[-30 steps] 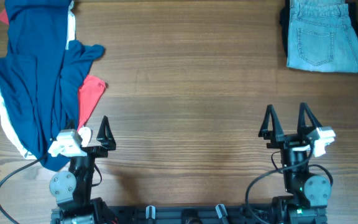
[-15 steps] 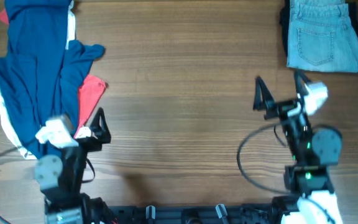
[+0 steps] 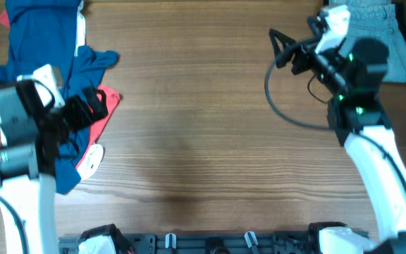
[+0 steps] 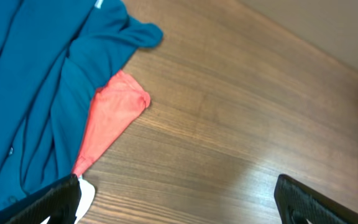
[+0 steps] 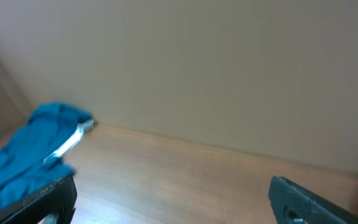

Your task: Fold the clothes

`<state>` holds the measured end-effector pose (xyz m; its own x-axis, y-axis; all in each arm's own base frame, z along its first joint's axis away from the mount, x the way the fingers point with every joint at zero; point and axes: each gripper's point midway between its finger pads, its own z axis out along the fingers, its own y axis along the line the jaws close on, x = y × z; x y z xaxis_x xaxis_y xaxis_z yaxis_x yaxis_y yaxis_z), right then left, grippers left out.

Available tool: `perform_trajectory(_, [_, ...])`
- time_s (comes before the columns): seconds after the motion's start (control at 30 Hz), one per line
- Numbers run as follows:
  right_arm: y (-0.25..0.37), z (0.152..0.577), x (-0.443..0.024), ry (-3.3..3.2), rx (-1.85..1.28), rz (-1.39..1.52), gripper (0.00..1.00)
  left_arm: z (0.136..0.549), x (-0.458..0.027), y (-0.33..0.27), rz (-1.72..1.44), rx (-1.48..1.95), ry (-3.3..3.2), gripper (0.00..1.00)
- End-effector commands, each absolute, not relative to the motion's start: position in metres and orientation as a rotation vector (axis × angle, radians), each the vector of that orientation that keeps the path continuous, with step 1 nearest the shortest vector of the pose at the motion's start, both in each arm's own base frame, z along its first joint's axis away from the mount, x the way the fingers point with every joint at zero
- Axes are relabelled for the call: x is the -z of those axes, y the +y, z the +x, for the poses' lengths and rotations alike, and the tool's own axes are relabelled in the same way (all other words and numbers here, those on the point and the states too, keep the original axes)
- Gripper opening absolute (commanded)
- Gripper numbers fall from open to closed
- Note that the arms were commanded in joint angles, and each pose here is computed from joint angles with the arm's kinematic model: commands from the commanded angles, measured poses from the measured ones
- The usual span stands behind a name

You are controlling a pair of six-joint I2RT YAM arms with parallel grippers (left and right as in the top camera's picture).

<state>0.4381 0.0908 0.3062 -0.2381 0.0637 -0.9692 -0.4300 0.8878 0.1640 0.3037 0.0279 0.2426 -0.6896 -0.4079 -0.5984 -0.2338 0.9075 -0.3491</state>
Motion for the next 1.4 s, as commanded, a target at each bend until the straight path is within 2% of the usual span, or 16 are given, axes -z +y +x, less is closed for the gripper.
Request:
perform_trajectory(0.0, [0.103,0.453,-0.305,1.816,-0.51,-0.357,1.0,0.325,-0.236,0.034,-0.436,0.313,2.434,1.0])
perform_trajectory(0.17, [0.107,0.461,-0.296,1.849,-0.542,-0.368,1.0,0.347,-0.207,0.039,-0.46,0.322,2.493,1.0])
perform_trajectory(0.33, [0.107,0.462,-0.297,1.888,-0.667,-0.198,1.0,0.355,-0.17,0.04,-0.508,0.354,2.6,1.0])
perform_trajectory(0.5, [0.106,0.465,-0.286,1.911,-0.641,-0.217,1.0,0.364,-0.153,0.048,-0.523,0.313,2.623,1.0])
perform_trajectory(0.73, [0.106,0.48,-0.216,2.075,-0.62,-0.219,1.0,0.374,-0.146,0.101,-0.73,-0.096,2.534,0.99])
perform_trajectory(0.93, [0.11,0.486,-0.165,2.186,-0.649,-0.195,1.0,0.395,-0.131,0.12,-0.753,-0.204,2.486,0.98])
perform_trajectory(1.03, [0.11,0.486,-0.155,2.212,-0.651,-0.191,1.0,0.403,-0.112,0.122,-0.763,-0.205,2.504,0.91])
perform_trajectory(1.17, [0.108,0.486,-0.152,2.218,-0.625,-0.211,1.0,0.404,-0.086,0.122,-0.803,-0.205,2.551,0.65])
perform_trajectory(1.2, [0.108,0.486,-0.151,2.219,-0.62,-0.209,1.0,0.404,-0.079,0.121,-0.816,-0.202,2.564,0.62])
perform_trajectory(1.37, [0.106,0.486,-0.151,2.223,-0.613,-0.203,1.0,0.4,-0.049,0.119,-0.837,-0.202,2.635,0.62])
